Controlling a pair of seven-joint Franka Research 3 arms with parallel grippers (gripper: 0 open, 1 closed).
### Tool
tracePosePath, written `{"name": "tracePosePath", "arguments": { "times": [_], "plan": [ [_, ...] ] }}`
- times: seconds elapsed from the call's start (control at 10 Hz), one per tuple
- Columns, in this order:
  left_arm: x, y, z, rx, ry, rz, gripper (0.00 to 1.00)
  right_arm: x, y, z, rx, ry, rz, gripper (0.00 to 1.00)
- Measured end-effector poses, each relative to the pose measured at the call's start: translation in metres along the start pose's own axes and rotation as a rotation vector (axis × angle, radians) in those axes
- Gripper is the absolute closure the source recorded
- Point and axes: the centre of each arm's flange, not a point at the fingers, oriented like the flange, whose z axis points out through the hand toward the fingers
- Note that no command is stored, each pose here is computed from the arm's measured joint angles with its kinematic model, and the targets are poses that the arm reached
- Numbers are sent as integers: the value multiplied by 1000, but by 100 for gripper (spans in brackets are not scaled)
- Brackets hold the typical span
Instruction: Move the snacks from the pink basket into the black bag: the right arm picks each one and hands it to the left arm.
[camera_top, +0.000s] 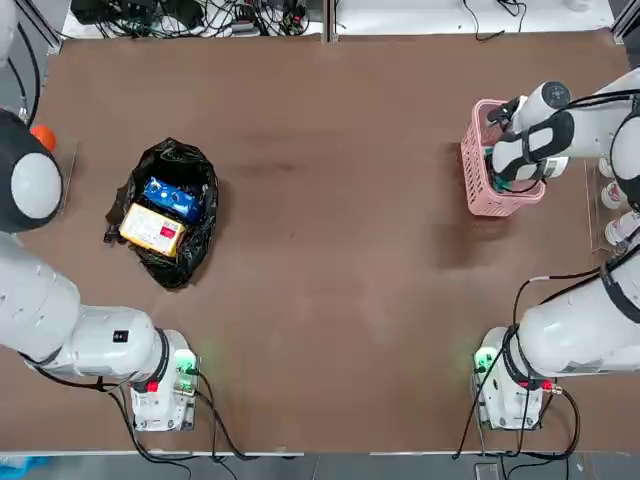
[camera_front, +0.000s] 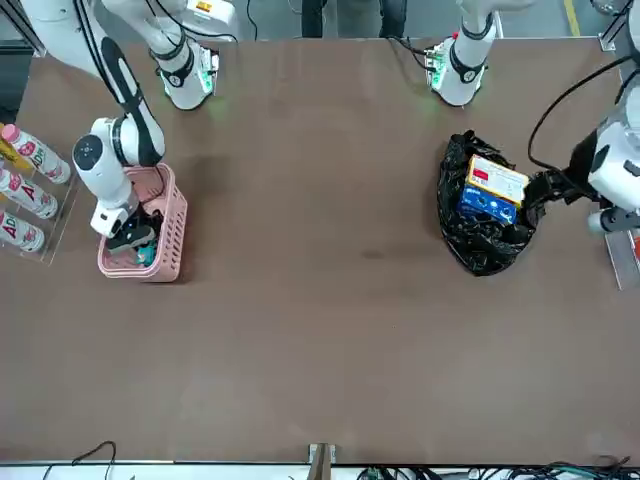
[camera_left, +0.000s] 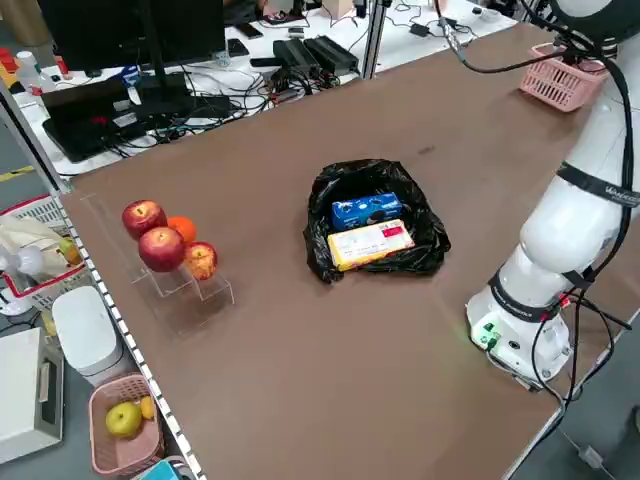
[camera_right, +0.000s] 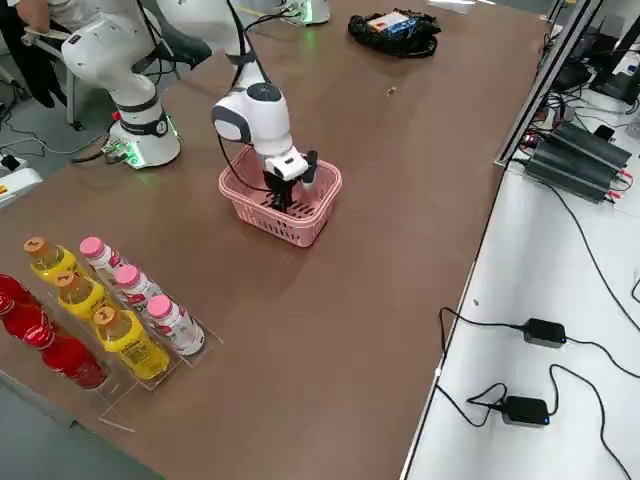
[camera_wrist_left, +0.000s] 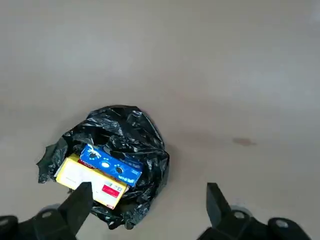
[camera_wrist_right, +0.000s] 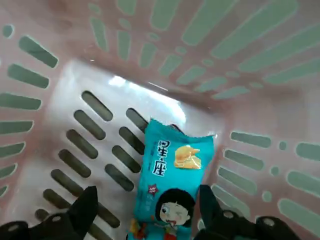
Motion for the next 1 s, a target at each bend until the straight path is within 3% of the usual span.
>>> {"name": "tracePosePath", "arguments": {
  "times": [0.7,1.0],
  "plan": [
    [3,-14,6,4,-17,-25,0,-1,-5,15,-7,27,-8,10],
    [4,-16,7,5,-21,-28,0,-1,-6,17,-8,32,-9,16]
  ]
}}
